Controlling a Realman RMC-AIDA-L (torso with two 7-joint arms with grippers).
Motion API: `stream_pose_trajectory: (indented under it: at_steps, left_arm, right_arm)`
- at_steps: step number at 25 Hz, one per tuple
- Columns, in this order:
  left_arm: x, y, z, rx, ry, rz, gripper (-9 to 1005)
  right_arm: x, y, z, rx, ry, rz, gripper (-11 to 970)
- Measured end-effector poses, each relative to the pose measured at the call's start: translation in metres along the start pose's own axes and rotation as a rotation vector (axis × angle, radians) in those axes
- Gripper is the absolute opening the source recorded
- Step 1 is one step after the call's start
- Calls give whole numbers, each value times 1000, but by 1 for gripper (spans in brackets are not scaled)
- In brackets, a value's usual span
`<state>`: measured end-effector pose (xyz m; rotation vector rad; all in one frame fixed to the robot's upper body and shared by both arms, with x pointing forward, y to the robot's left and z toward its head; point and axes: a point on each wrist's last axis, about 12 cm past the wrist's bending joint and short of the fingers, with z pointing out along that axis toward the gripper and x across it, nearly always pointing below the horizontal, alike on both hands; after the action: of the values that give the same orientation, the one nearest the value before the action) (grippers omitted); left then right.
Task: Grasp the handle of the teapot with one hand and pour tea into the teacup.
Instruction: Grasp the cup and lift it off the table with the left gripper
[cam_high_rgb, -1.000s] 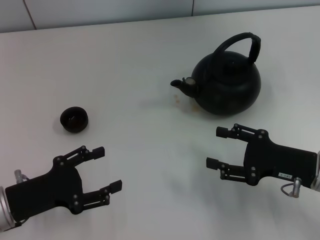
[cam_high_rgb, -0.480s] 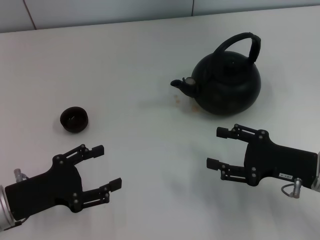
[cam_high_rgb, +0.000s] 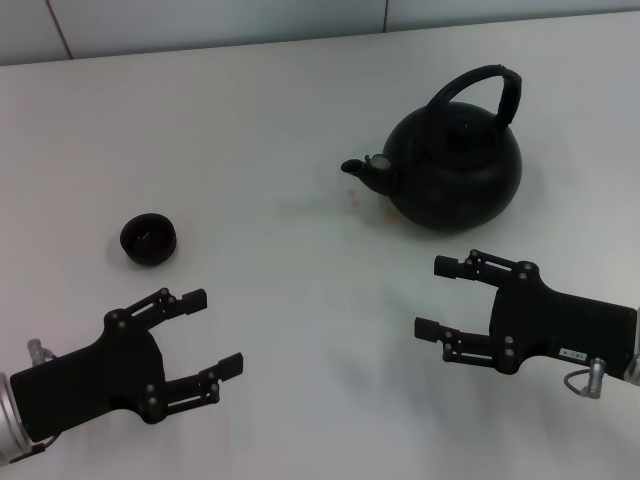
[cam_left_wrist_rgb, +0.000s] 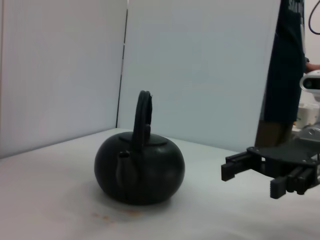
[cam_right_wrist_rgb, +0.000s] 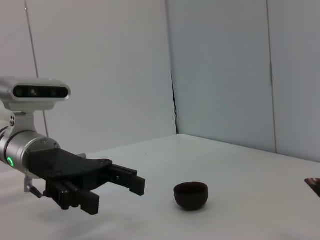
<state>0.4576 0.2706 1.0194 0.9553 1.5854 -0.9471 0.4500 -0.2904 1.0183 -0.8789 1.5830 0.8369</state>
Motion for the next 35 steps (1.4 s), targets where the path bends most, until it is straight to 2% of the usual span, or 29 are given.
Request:
stream_pose_trajectory:
  at_steps: [7, 9, 15, 16, 18, 27, 35]
  left_arm:
    - [0, 2, -6, -77, -47, -10, 855]
    - [1, 3, -11, -129, -65, -5, 855]
    - [8, 15, -33, -388, -99, 37, 855]
    - [8, 15, -33, -388, -99, 37, 855]
    - [10, 18, -38, -454, -92, 46, 855]
    - [12, 21, -39, -478, -74, 55, 854]
    - [21, 27, -32, -476, 34, 50, 854]
  right_arm:
    - [0, 0, 0, 0, 0, 0, 777]
    - [0, 0, 0, 0, 0, 0, 777]
    - [0, 0, 0, -1, -2, 1, 776]
    - [0, 1, 0, -1, -2, 1, 776]
    - [0, 1, 1, -1, -2, 2, 776]
    - [0, 0, 2, -1, -3, 2, 776]
    - [0, -1, 2, 1, -1, 0, 776]
